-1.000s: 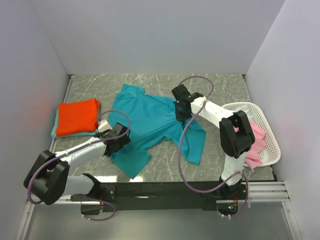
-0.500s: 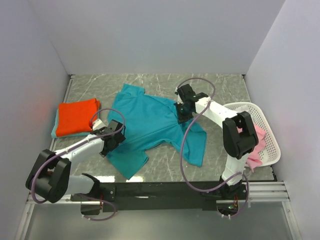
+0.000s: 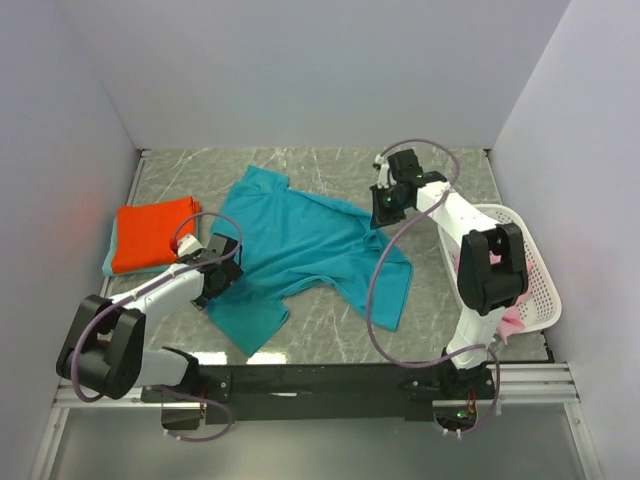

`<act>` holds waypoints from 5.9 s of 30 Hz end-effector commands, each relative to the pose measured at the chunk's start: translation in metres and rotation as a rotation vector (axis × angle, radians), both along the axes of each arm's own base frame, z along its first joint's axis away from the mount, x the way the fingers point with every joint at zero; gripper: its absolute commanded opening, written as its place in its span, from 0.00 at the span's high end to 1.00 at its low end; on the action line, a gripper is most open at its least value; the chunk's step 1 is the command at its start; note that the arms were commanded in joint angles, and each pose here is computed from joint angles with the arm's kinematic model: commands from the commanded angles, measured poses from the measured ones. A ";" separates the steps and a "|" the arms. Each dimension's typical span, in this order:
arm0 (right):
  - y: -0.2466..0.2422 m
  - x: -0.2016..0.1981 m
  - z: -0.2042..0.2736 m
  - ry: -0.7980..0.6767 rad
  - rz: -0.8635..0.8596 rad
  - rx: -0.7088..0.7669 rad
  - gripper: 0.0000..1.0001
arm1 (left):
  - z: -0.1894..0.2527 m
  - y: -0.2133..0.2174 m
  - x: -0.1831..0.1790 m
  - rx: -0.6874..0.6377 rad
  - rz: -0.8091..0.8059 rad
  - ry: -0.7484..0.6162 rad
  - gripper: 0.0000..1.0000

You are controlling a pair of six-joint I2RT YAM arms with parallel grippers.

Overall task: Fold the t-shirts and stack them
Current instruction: Flatten the tshirt out

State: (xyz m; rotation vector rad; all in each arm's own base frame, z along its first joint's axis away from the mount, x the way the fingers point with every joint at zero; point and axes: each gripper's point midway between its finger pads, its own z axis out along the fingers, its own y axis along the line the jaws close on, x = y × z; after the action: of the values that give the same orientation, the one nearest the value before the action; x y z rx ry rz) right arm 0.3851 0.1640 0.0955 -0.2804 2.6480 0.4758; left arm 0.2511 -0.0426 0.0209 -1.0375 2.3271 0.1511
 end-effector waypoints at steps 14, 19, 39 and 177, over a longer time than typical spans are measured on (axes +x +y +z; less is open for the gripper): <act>-0.126 0.136 0.048 -0.219 -0.398 -0.349 0.95 | -0.004 0.010 -0.006 0.031 -0.034 0.045 0.00; -0.163 0.183 0.029 -0.220 -0.533 -0.419 0.68 | 0.003 0.004 0.003 0.017 -0.062 0.021 0.00; -0.010 -0.011 0.081 -0.287 -0.351 -0.132 0.25 | 0.118 -0.057 0.088 -0.135 -0.260 -0.332 0.01; -0.032 0.148 0.073 -0.159 -0.422 0.023 0.03 | 0.147 -0.098 0.316 -0.125 -0.402 -0.314 0.01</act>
State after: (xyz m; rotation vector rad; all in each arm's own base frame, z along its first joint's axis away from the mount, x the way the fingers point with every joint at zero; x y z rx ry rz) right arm 0.5377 0.1271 0.0658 0.3189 2.6432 0.3192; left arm 0.5735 -0.1421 0.0594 -0.5909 2.3906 -0.2252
